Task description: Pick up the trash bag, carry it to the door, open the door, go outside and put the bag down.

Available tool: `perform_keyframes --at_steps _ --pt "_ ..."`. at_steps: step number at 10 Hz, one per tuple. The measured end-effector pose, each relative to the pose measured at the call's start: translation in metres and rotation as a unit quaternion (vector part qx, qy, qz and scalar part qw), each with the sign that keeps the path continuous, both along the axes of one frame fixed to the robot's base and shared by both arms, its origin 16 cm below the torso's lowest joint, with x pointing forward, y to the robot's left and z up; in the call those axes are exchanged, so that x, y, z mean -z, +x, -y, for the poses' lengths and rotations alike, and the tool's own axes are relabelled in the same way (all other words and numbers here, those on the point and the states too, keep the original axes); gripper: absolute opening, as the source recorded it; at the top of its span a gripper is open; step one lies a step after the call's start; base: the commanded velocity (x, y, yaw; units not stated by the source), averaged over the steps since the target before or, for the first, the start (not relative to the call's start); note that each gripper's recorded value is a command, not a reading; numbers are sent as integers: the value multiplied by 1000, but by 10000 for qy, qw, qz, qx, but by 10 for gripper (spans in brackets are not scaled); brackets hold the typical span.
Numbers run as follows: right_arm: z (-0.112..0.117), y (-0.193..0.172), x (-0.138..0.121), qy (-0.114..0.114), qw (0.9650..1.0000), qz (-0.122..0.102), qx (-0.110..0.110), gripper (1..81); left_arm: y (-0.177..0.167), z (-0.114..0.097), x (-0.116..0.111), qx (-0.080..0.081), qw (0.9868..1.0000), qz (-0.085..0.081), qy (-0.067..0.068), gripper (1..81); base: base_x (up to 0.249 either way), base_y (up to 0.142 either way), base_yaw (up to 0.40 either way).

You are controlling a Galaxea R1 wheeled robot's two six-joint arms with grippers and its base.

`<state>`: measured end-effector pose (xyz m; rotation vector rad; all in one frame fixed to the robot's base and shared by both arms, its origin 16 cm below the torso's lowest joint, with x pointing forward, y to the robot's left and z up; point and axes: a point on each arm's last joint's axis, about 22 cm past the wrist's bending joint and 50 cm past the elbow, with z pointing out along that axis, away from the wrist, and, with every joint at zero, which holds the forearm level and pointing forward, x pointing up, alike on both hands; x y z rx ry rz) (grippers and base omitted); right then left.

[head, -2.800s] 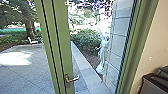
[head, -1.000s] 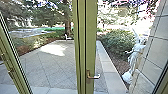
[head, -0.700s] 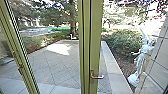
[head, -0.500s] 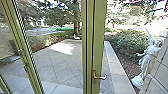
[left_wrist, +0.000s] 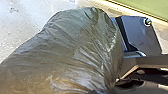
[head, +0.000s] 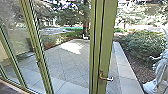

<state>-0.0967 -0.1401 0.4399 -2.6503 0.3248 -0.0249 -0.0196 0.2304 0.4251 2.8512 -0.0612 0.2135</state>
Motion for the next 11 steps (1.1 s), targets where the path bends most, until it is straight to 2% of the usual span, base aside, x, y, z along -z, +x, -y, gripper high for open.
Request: perform_keyframes --at_steps 6,8,11 --pt "0 1 0 -1 10000 18 -5 811 -2 1 0 4 10000 -17 -3 10 0 0 180" --pt "-2 -2 0 10 10000 -9 -19 811 2 -2 1 -4 10000 23 35 10 0 0 109" --pt "1 0 0 -7 10000 5 -17 811 -1 0 3 6 10000 -21 68 10 0 0 0"
